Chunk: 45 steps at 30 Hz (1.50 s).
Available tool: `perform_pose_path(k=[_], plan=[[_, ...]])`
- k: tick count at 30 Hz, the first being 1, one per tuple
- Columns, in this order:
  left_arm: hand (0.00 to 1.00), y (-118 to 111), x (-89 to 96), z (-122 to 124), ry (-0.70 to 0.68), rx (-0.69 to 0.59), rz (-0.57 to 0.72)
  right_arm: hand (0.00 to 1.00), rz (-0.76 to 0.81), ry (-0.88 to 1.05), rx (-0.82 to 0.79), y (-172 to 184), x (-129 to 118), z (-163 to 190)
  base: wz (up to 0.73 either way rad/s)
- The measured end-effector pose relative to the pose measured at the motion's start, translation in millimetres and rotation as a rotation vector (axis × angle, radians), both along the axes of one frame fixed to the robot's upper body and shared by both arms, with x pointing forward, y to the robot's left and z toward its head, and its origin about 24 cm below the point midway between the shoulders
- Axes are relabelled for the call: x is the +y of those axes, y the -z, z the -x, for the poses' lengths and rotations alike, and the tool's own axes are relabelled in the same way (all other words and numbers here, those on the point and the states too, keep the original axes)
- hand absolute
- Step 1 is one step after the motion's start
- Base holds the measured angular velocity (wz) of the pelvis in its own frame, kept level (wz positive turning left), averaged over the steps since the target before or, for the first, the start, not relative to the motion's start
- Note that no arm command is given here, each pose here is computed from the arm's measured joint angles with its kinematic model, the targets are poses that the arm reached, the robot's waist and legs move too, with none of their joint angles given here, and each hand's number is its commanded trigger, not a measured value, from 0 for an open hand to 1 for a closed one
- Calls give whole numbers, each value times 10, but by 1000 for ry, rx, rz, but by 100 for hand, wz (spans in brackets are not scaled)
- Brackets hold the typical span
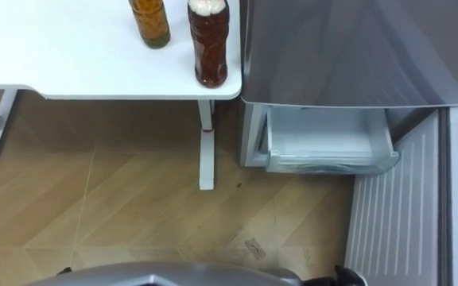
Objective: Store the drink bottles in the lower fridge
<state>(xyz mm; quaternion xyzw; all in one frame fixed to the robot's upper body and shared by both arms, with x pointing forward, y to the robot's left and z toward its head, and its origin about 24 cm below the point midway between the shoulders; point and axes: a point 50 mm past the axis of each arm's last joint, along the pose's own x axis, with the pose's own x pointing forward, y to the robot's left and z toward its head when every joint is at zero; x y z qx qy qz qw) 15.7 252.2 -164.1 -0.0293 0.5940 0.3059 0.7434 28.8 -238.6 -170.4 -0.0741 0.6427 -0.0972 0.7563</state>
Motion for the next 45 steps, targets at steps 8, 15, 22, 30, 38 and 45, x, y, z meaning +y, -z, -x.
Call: perform_pose_path(k=[8,15,22,30,38,45], plan=[[0,-113,201,-209,-203,-120,-146,0,21,25,-10,-11,-41,-13,4],[0,-241,329,-374,-325,-197,-303,0,44,21,-27,-17,-51,-35,4],[0,-610,495,-795,-389,-446,-499,0,46,-21,-75,-35,-62,-143,8],[0,-1177,570,-1268,-488,-768,-633,0,31,-44,-107,-44,-51,-195,2],[0,-1796,490,-1584,-405,-1077,-734,0,12,-41,-114,-43,-46,-184,0],[0,-2423,238,-1778,-159,-1381,-816,0,22,-16,-89,-45,-102,-89,0]])
